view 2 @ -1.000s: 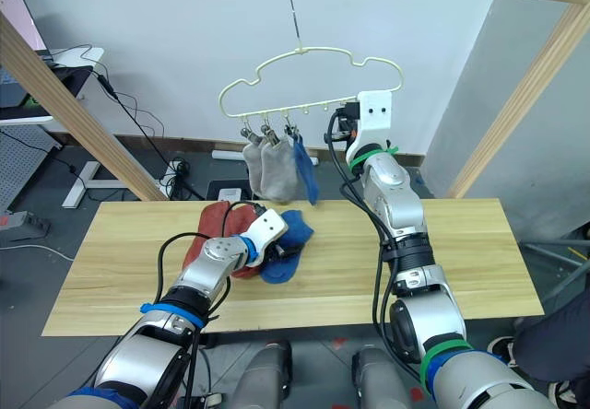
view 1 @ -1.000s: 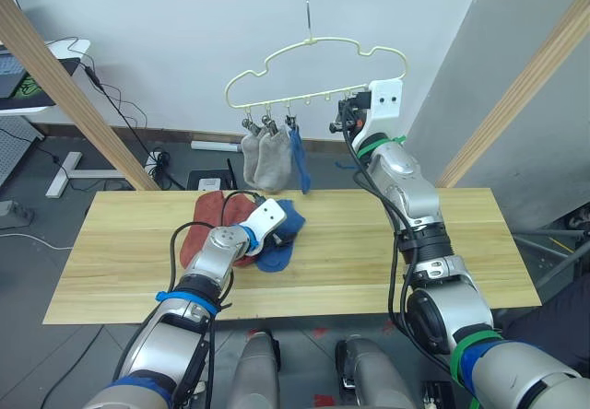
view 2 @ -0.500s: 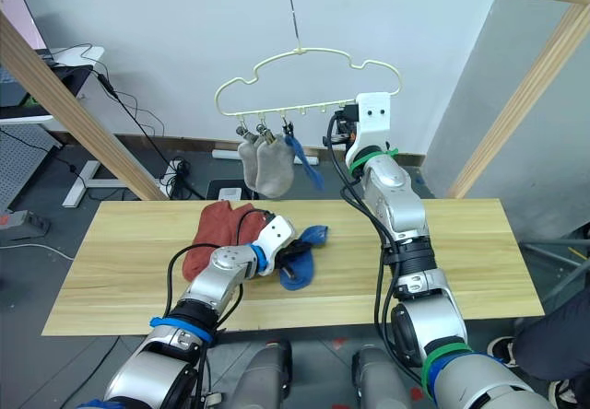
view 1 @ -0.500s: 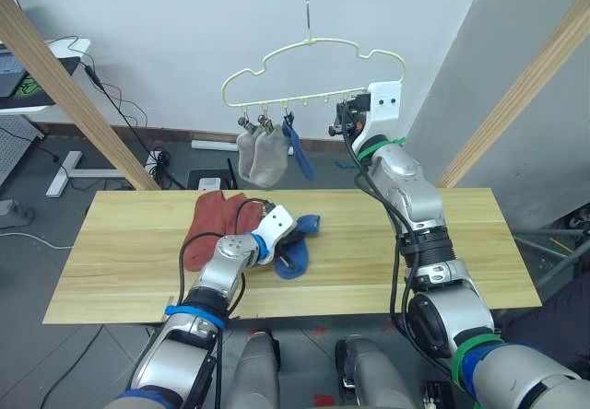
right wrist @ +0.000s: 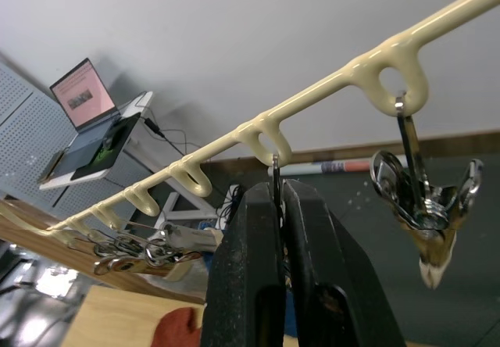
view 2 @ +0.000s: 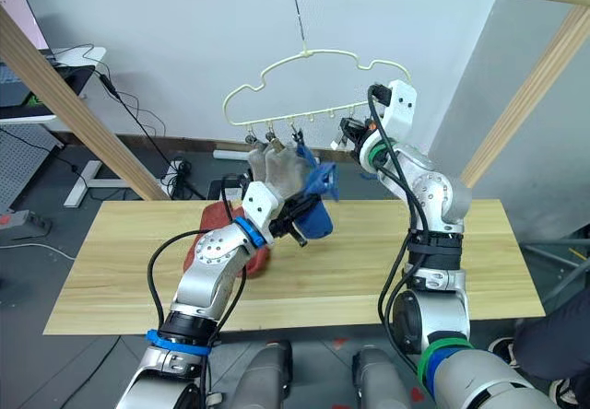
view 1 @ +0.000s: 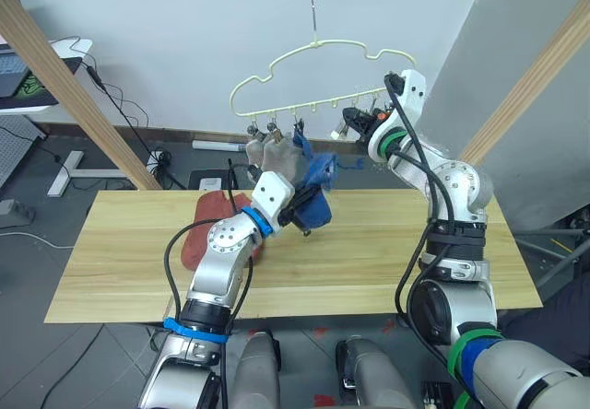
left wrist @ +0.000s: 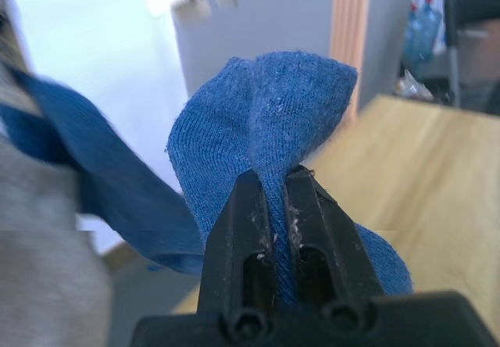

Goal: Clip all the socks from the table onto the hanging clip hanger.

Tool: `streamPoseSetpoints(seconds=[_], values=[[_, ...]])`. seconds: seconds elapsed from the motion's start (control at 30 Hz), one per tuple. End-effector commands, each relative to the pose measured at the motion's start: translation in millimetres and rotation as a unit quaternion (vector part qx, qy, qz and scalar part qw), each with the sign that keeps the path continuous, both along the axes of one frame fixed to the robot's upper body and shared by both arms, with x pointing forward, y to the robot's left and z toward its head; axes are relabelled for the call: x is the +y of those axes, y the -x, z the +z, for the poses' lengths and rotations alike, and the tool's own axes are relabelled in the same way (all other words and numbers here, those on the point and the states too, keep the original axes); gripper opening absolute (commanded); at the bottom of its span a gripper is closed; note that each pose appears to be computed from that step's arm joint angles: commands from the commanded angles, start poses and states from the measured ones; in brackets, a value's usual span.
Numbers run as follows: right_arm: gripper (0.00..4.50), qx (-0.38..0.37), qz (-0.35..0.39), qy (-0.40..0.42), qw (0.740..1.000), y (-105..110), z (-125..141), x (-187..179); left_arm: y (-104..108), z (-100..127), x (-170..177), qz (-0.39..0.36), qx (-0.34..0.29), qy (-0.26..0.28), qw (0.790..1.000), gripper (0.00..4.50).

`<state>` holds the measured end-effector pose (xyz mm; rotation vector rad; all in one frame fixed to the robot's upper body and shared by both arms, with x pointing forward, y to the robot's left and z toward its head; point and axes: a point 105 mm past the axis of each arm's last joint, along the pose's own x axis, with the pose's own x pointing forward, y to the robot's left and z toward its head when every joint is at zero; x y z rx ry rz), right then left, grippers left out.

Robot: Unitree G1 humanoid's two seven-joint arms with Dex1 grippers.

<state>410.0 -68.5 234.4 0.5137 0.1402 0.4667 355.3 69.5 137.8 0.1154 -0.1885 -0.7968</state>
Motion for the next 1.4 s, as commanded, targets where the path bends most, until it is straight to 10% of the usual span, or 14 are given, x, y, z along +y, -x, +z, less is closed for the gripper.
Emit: streamPoseSetpoints(seconds=[0.03,0.77,1.07,1.2,1.4], values=[[0.00,0.022,-0.004,-0.020,1.000,3,2,-5,-1,21,-3,0.004,-0.043,0.019,0.999,0.03],[0.00,0.049,0.025,-0.046,0.997,13,-1,10,-14,43,-13,-0.004,-0.073,0.034,0.997,0.03],[2.92,0.028,0.025,-0.039,0.999,19,2,0,-10,39,-23,-0.032,-0.057,0.036,0.997,0.00],[4.28,0.000,0.020,-0.039,0.999,30,11,-15,-12,36,-23,-0.038,-0.030,0.048,0.998,1.31],[4.28,-0.067,0.033,0.037,0.997,55,20,-28,-19,29,-6,-0.030,0.020,0.070,0.997,3.09]])
